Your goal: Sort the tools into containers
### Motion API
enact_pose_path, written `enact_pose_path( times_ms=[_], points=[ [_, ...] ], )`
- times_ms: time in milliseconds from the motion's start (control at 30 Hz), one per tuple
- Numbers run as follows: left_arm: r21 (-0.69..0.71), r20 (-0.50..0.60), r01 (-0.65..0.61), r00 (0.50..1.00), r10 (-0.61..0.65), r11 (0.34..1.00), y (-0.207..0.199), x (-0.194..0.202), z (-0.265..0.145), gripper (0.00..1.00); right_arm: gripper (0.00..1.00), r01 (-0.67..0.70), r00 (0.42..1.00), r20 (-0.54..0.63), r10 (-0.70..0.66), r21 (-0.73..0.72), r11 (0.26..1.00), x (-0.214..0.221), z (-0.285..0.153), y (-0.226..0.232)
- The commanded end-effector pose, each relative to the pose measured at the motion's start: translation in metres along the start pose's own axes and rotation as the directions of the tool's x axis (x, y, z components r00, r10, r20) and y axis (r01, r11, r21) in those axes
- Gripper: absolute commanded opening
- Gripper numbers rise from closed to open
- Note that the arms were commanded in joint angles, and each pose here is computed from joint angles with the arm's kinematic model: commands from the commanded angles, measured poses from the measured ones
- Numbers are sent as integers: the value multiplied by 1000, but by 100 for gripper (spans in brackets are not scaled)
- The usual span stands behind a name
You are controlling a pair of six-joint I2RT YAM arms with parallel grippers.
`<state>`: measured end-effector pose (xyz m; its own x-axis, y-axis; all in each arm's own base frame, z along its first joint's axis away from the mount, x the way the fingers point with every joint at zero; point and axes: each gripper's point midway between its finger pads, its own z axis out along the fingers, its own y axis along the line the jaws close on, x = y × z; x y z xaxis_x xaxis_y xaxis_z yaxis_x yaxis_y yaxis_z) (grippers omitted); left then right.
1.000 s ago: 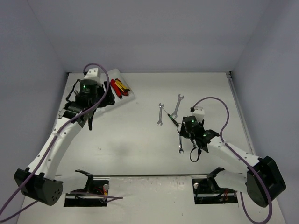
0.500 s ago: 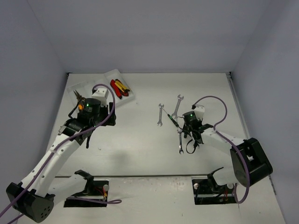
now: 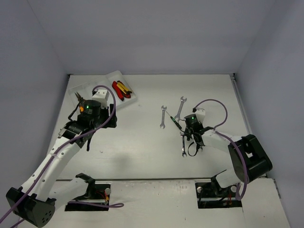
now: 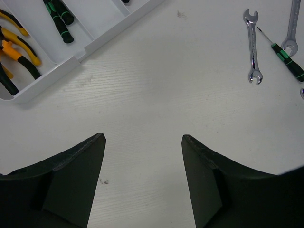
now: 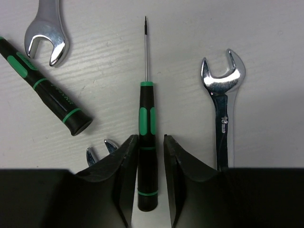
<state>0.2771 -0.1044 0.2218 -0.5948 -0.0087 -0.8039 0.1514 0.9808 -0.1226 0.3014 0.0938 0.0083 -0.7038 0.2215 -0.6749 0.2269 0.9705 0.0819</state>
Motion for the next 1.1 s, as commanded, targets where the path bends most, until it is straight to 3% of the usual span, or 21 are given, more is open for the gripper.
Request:
enact_pose_path(
  times_ms=[0, 233, 400, 633, 800, 1067],
  points=[
    [31, 60, 8, 998, -10, 999, -5, -18, -1, 62, 21, -19, 999, 34, 19, -13, 1000, -14, 5, 8],
    [52, 47, 12, 999, -15, 999, -10, -16, 2, 62, 0, 6, 999, 35, -5, -21, 1000, -15, 5, 10],
    [115, 44, 29, 998, -35, 993, -23, -16, 3, 62, 0, 72, 989, 139, -58, -93, 993, -41, -22, 27],
    [272, 1, 107, 994, -112, 956, -65, -8, 8, 62, 0, 198, 932, 359, -59, -365, 910, -81, -109, 100],
    [416, 35, 169, 979, -202, 893, -109, -20, 7, 62, 0, 220, 917, 398, 15, -538, 814, -85, -149, 140],
    [483, 102, 176, 962, -255, 858, -147, -39, 9, 62, 0, 278, 910, 415, 28, -658, 700, -78, -178, 184]
  ],
)
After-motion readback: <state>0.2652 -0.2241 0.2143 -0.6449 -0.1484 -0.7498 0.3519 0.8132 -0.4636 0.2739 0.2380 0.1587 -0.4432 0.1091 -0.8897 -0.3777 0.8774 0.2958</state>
